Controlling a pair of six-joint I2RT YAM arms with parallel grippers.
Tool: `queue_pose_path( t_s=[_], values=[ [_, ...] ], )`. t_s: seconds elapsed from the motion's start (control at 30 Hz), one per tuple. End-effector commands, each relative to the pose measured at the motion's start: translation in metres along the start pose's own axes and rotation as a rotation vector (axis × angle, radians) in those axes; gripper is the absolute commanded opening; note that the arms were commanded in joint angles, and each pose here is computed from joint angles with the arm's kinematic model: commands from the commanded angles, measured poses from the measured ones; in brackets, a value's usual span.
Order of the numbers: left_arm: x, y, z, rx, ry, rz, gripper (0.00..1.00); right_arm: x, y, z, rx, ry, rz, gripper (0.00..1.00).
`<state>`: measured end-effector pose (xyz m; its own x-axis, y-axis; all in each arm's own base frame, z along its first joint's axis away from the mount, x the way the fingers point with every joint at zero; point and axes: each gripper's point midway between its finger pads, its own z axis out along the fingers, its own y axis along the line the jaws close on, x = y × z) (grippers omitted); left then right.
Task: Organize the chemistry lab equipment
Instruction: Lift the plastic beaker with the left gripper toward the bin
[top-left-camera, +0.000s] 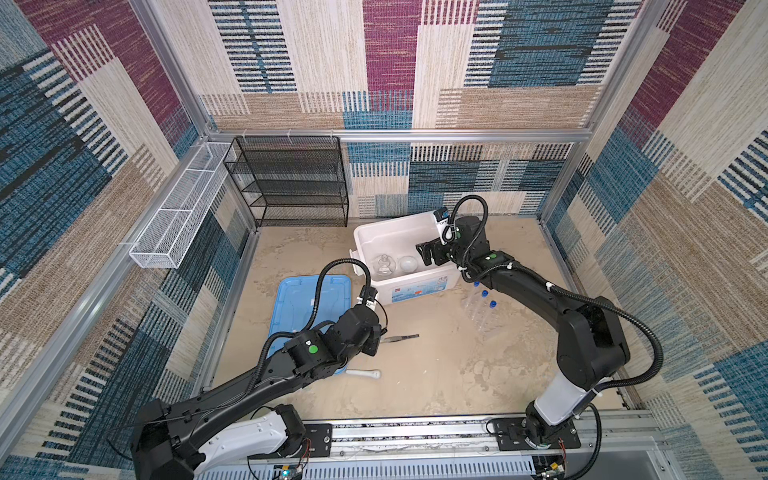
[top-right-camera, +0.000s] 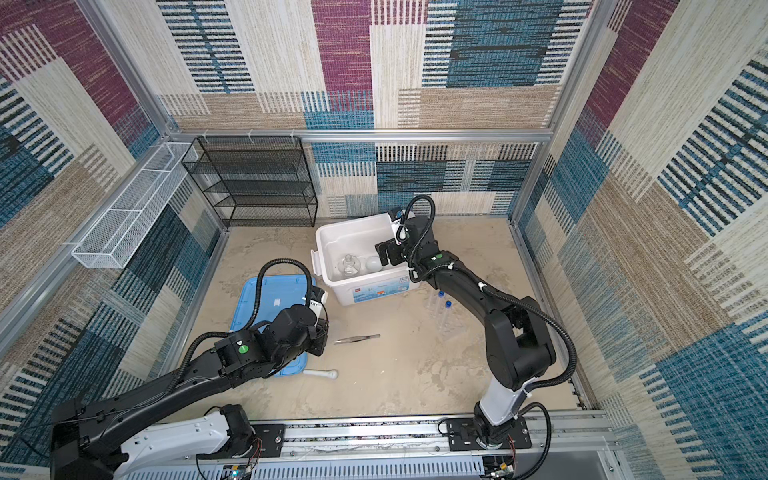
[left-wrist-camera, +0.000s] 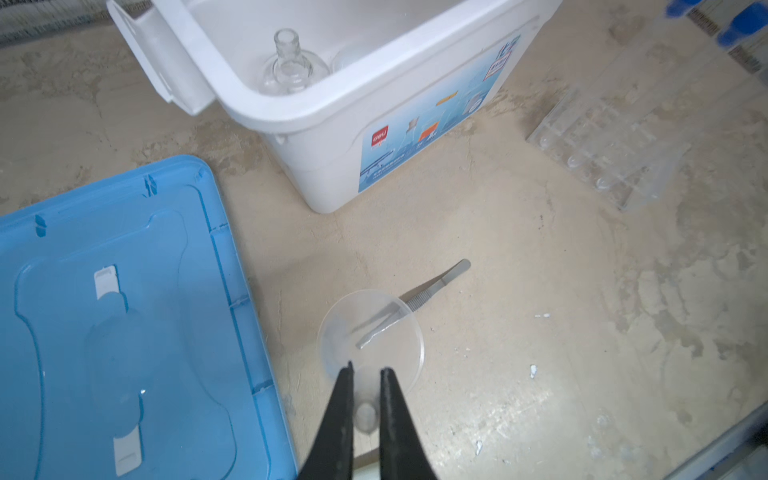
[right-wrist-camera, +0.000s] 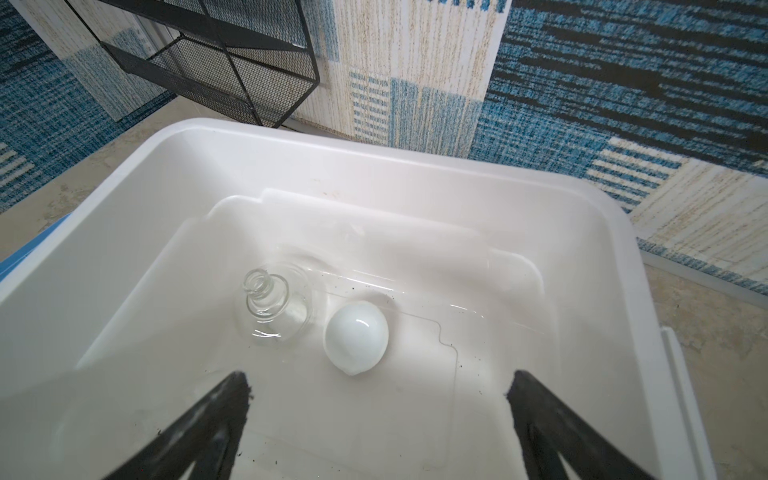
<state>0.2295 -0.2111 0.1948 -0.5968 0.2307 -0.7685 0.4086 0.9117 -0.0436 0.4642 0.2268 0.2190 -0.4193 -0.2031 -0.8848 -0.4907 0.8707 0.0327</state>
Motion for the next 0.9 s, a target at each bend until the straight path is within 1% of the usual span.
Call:
queue_pose_path(
  t_s=[0.0, 0.23, 0.4, 0.47, 0.6, 0.7, 0.87],
  values=[
    [-0.03, 0.0, -0.01, -0.016, -0.092, 0.058, 0.01, -0.016, -0.002, -0.008, 0.003, -0.069, 0.015, 0.99],
    [-0.09, -0.017, -0.028, 0.033, -0.272, 0.111, 0.0, -0.015, -0.009, -0.017, 0.012, -0.085, 0.037, 0.99],
    [-0.124, -0.021, -0.032, 0.0, -0.375, 0.146, 0.01, -0.013, -0.014, -0.024, 0.019, -0.107, 0.061, 0.99],
    [-0.136, -0.025, -0.032, -0.006, -0.404, 0.178, 0.0, -0.013, -0.016, -0.028, 0.018, -0.118, 0.069, 0.99],
    [-0.157, -0.033, -0.025, -0.024, -0.428, 0.228, 0.0, -0.012, -0.018, -0.034, 0.018, -0.124, 0.077, 0.99],
    [-0.167, -0.038, -0.012, -0.038, -0.416, 0.26, 0.0, -0.01, -0.019, -0.036, 0.018, -0.122, 0.082, 0.99],
    [-0.182, -0.041, 0.015, -0.019, -0.389, 0.264, 0.0, -0.012, -0.017, -0.04, 0.008, -0.132, 0.089, 0.99]
  ],
)
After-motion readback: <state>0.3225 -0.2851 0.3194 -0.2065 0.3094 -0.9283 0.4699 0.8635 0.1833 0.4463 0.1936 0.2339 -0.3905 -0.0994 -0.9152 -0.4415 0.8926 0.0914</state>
